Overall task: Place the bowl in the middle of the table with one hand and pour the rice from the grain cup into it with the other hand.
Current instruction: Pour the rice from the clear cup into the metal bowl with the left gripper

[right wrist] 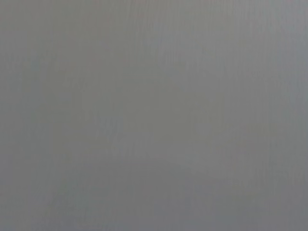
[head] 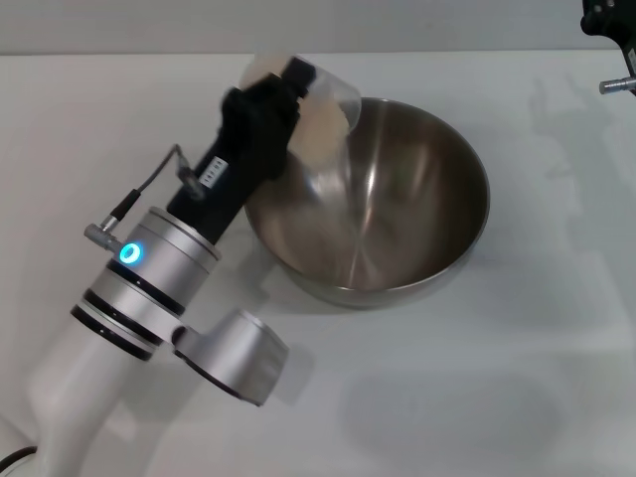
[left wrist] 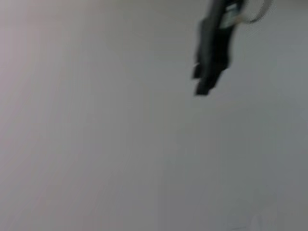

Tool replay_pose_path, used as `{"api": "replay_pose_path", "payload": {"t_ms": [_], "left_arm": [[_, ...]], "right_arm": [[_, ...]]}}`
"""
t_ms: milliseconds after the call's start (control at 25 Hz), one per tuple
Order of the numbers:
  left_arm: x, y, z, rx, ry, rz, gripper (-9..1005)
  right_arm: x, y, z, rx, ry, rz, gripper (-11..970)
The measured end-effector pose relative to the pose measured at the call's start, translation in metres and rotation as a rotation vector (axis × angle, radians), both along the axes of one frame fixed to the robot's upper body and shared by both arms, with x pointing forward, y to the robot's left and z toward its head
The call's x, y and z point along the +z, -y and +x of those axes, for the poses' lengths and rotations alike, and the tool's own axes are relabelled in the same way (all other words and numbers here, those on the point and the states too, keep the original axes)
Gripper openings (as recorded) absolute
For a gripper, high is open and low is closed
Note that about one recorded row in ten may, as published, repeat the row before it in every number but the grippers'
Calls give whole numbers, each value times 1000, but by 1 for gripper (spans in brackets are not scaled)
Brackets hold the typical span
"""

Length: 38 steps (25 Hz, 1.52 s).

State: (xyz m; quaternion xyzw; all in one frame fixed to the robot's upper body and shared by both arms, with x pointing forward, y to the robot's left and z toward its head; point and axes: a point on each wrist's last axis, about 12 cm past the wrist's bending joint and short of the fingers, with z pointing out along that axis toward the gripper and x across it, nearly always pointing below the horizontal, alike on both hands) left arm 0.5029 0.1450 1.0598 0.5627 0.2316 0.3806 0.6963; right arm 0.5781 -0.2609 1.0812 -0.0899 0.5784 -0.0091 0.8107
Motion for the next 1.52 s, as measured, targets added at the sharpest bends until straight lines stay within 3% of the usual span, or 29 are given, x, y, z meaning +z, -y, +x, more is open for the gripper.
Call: {"api": "replay_pose_path", "payload": {"t_ms": [400,600,1040,1160,1320,1480,1520], "left_arm": [[-3,5,-1,38,215,299,19],[-3,5,0,64,284,378,19],[-8,6,-7,42,282,405,20],[-5,0,1,90,274,395,20],[-12,4,-11,39,269,416,21],[-9,1,-5,73,265,407,21],[-13,4,-13,39,270,424,21]], "right_arm": [[2,-2,2,6,6,1,405],[3,-3,3,7,6,1,405],[2,-1,3,3,2,-4,405],[2,-1,3,3,2,-5,405],[2,-1,3,4,3,-4,406],[2,-1,3,5,2,-6,406],[2,-1,3,5,2,-6,406]]}}
